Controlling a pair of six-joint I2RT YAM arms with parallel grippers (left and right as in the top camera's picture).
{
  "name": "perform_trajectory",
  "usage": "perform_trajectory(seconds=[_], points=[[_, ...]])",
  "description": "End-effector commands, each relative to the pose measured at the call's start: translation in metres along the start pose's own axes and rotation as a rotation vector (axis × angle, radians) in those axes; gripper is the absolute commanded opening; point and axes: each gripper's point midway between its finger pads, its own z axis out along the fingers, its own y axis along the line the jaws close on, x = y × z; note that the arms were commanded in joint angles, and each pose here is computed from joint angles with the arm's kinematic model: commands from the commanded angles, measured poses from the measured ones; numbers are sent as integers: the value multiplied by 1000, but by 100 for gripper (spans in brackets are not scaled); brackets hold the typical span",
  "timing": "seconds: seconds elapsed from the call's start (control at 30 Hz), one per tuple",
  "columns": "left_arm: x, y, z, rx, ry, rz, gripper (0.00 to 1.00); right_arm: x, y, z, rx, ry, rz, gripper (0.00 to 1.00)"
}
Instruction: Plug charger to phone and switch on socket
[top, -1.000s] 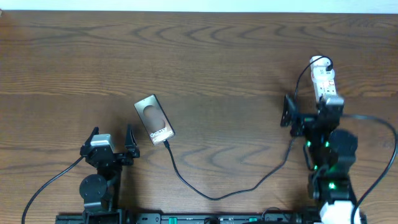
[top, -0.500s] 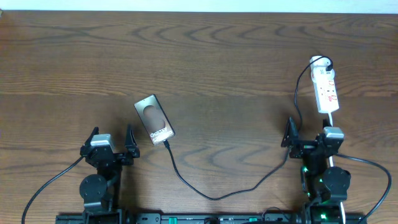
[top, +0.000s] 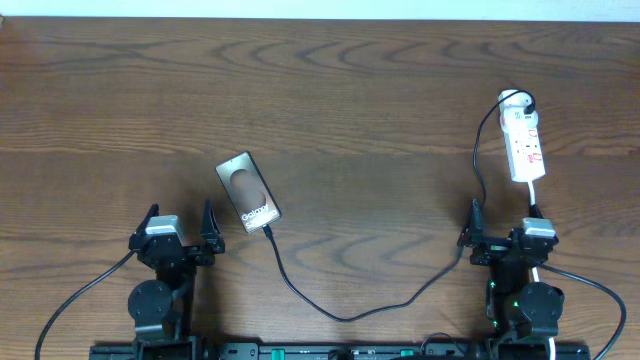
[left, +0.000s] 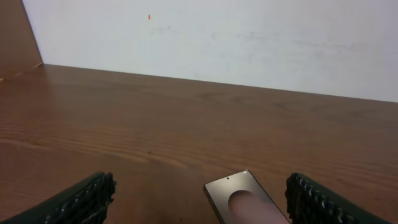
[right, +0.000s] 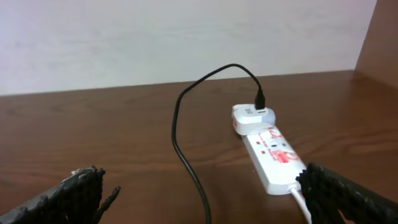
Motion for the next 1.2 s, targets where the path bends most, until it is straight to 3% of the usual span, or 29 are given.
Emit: perform_trajectory(seconds=[0.0,1.17], points=[[15,-3,0,22,46,11,90,0,0,-1,3,-3,-106,99],[15,-3,0,22,46,11,90,0,1,0,1,-3,-115,99]])
